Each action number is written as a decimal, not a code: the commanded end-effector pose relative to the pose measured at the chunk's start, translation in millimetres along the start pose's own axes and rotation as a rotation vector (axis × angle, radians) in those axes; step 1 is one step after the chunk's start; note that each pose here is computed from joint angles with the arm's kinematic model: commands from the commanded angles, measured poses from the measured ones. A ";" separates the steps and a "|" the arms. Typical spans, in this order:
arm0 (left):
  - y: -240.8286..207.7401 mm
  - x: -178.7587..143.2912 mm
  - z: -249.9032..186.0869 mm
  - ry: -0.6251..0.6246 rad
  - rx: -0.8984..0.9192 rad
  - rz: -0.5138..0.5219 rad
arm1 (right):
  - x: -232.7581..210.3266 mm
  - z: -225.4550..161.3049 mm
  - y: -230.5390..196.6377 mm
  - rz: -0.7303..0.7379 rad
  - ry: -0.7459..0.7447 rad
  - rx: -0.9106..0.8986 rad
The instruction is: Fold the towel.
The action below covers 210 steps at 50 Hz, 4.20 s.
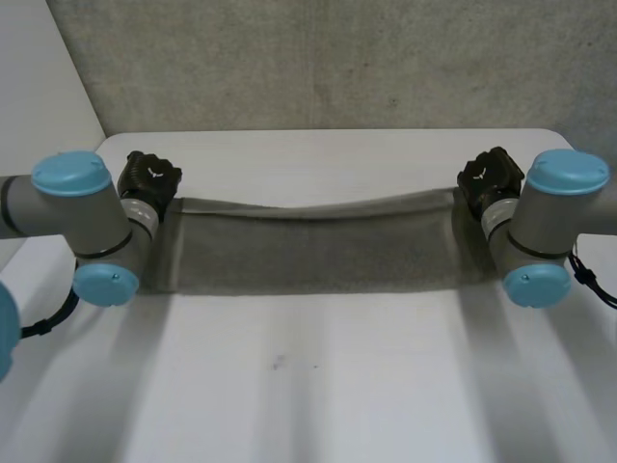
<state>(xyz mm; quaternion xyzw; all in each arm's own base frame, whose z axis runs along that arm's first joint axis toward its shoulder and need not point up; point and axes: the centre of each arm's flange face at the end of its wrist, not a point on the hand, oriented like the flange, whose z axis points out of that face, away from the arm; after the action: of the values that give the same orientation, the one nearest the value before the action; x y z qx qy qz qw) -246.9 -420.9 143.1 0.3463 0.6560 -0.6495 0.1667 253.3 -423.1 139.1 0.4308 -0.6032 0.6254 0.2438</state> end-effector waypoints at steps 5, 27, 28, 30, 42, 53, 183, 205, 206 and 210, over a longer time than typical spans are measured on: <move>0.2 12.8 8.3 0.010 0.017 -0.004 | -2.5 21.2 5.6 -0.017 0.091 -0.027; -47.2 -33.1 -96.3 0.019 0.036 -0.192 | 41.4 -83.6 5.4 0.402 -0.294 -0.146; -44.7 -31.3 -102.8 0.023 0.031 -0.219 | 38.4 -84.3 8.9 0.424 -0.311 -0.160; -41.2 -28.6 -108.4 0.028 0.025 -0.246 | 34.1 -81.7 13.9 0.437 -0.316 -0.164; -24.0 -11.8 -120.1 0.066 0.014 -0.294 | 6.0 -56.3 61.7 0.446 -0.293 -0.224; -22.4 -14.5 -119.7 0.059 0.011 -0.297 | 66.8 -41.5 95.9 0.210 0.014 -0.342; -110.2 109.7 -136.7 0.454 -0.005 -0.828 | -47.1 -94.1 -86.2 0.826 -0.590 0.054; -82.2 105.4 -142.1 0.346 -0.133 -0.744 | -40.3 -84.4 -79.3 0.776 -0.554 0.034; -82.3 105.3 -142.2 0.346 -0.133 -0.744 | -40.2 -84.4 -79.3 0.776 -0.554 0.035; -113.8 75.6 -148.8 0.320 -0.025 -0.731 | -2.4 -91.0 -100.2 0.779 -0.475 0.108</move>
<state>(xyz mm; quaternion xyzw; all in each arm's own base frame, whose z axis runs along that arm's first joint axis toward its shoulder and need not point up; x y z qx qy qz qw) -343.0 -252.2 137.8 0.1745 0.8029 -0.5447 -0.1681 318.5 -319.8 147.6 0.3291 -0.7579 0.5321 -0.1847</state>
